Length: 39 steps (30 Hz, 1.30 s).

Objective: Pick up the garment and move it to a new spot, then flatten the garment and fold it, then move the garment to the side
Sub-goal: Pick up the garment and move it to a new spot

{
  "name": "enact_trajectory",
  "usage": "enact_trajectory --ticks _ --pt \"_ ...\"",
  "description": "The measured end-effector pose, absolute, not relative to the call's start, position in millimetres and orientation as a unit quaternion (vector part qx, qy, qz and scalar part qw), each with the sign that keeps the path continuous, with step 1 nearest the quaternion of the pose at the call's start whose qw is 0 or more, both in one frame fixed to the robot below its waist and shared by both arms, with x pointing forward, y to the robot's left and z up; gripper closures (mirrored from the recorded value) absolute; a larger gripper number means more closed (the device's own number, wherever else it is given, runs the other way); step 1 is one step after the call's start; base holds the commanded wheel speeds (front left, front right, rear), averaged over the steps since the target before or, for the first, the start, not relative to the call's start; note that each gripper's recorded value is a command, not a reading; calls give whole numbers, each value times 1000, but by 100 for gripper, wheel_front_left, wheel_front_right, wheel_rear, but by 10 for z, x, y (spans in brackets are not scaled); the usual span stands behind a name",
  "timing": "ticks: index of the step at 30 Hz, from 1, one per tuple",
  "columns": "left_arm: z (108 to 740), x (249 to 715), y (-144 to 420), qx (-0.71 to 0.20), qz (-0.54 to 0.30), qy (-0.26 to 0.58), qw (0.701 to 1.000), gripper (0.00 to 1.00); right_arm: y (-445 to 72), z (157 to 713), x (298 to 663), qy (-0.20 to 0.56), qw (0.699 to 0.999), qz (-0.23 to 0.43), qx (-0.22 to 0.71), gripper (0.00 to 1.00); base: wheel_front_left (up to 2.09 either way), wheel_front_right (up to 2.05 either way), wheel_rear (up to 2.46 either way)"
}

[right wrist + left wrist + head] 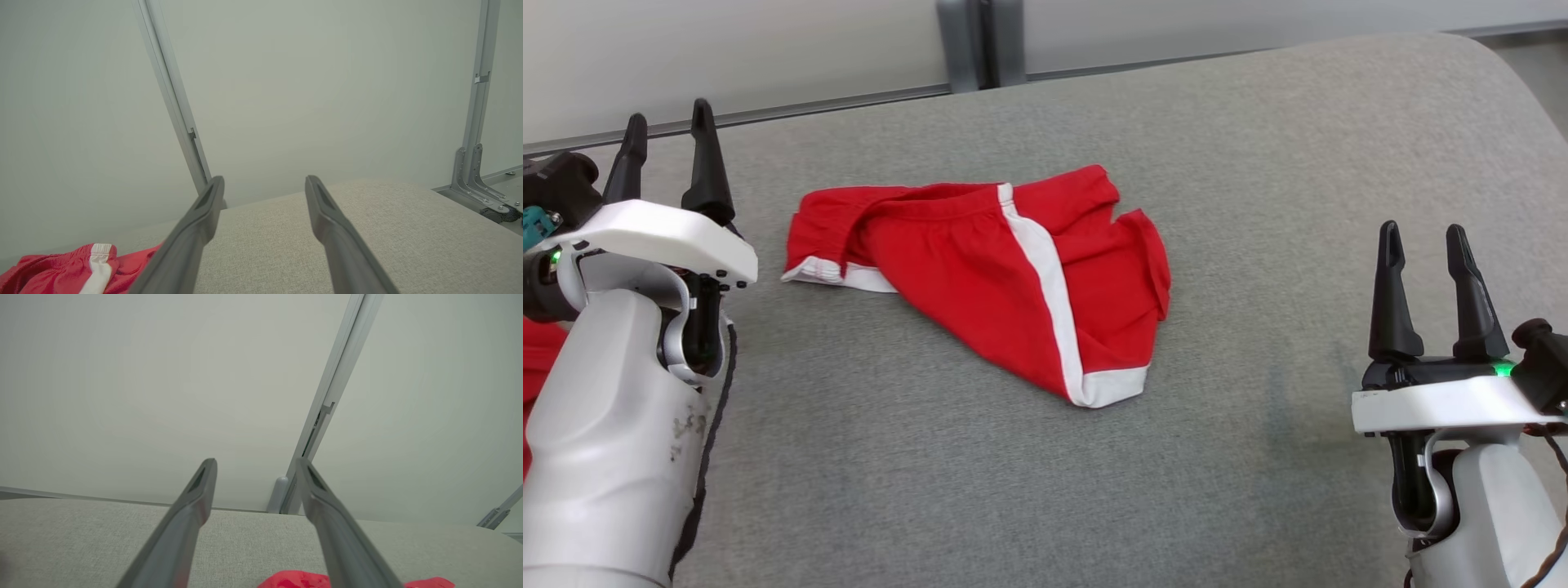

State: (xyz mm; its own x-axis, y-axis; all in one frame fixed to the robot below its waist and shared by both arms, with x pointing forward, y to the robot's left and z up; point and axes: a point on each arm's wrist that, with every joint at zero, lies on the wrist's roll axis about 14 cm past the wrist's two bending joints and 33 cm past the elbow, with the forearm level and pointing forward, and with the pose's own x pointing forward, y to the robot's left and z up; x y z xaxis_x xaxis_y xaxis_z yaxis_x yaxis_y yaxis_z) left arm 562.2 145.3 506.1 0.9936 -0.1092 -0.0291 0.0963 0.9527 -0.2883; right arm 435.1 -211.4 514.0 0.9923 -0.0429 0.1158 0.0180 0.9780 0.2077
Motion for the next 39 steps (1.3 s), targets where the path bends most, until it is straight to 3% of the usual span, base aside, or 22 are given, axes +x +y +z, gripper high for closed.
enact_trajectory --ticks 8,22,39 --pt "5476 5165 1591 -167 -52 -66 982 0 -1874 5141 4346 -58 993 16 100 0 0 0 0" --pt "5249 4041 1819 -121 8 -69 990 0 -1555 5142 4198 -52 993 60 87 0 0 0 0" --pt "5163 3881 1752 -126 13 -55 990 0 -1485 5115 4197 -47 992 69 94 0 0 0 0"
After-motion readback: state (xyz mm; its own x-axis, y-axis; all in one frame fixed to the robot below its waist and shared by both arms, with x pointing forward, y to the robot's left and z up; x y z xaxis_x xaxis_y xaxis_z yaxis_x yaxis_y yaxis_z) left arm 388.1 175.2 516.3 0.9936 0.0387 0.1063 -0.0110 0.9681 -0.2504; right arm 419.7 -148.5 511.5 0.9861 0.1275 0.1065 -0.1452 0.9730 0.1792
